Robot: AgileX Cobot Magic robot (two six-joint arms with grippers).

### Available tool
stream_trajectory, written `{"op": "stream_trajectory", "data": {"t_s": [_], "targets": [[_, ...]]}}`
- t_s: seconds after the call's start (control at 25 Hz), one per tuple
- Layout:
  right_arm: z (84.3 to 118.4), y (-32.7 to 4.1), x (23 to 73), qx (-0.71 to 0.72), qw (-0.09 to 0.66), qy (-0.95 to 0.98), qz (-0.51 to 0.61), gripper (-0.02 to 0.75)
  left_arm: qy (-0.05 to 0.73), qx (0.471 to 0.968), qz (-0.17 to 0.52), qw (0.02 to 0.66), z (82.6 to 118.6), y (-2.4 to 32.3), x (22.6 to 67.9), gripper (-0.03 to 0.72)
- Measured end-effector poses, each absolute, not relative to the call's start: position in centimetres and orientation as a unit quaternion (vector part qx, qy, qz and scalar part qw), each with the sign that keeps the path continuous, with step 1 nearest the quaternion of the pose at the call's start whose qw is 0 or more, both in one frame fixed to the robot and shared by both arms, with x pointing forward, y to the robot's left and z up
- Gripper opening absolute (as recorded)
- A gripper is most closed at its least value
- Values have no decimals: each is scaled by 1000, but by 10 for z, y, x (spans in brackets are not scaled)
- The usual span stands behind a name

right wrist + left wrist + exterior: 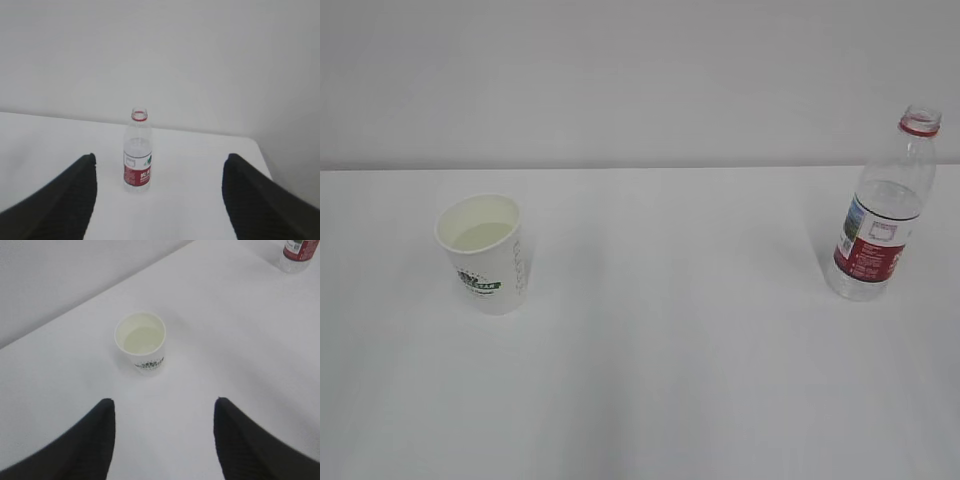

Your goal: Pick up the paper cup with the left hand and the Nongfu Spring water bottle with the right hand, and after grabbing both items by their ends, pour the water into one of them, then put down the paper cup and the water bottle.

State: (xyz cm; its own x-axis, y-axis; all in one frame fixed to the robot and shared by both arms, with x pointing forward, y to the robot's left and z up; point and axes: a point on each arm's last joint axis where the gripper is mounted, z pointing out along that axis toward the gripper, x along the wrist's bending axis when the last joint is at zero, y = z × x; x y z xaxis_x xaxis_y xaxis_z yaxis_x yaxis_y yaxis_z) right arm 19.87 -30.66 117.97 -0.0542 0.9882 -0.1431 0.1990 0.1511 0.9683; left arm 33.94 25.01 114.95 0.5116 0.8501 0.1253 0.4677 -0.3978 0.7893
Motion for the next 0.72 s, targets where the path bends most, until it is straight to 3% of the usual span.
{"op": "stream_trajectory", "data": {"t_s": [0.16,0.72], "targets": [[1171,-308,188,538,439,580,426,589,420,796,261,348,1149,256,329,454],[1159,-311,169,553,433,579,414,588,417,781,260,385,1146,277,288,453]]}}
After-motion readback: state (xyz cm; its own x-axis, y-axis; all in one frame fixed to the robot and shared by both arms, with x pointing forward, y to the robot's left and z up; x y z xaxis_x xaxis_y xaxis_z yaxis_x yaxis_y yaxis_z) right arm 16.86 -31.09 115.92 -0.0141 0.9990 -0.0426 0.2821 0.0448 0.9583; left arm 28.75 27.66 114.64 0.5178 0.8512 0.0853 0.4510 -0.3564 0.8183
